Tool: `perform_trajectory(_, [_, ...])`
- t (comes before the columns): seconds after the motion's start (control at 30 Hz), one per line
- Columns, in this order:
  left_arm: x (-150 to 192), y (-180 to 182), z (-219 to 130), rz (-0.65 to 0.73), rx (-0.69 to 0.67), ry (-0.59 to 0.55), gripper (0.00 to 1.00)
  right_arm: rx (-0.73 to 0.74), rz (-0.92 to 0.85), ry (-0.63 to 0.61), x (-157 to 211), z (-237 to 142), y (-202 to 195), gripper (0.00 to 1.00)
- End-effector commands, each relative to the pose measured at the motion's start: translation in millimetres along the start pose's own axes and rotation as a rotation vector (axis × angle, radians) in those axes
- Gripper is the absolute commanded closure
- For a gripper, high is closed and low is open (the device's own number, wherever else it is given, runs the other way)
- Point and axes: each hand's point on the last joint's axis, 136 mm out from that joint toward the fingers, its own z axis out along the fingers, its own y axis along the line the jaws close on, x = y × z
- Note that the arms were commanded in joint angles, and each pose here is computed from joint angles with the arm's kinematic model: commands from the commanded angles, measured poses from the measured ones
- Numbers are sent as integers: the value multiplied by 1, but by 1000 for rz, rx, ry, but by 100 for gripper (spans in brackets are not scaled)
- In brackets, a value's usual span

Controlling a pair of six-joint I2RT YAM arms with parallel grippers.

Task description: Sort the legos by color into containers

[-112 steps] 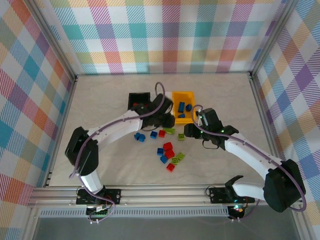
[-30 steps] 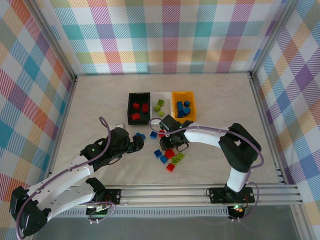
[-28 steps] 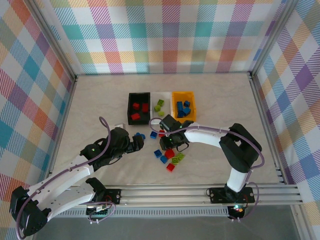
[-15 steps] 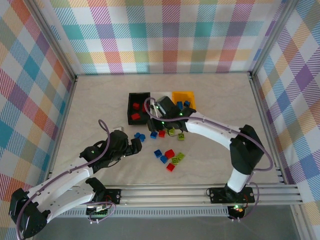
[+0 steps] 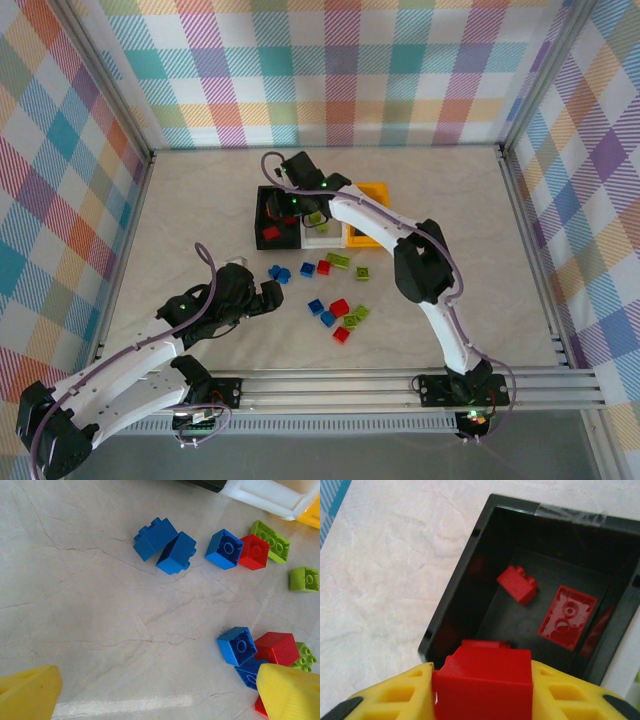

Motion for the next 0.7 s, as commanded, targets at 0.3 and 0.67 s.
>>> perform_trajectory(0.3, [0,0,2,16,-13,28,0,-27,-38,-45,-22,-37,15,40])
perform_trajectory(0.67, [7,-29,23,68,67,121,6,-37,-4,-45,31,-86,3,39])
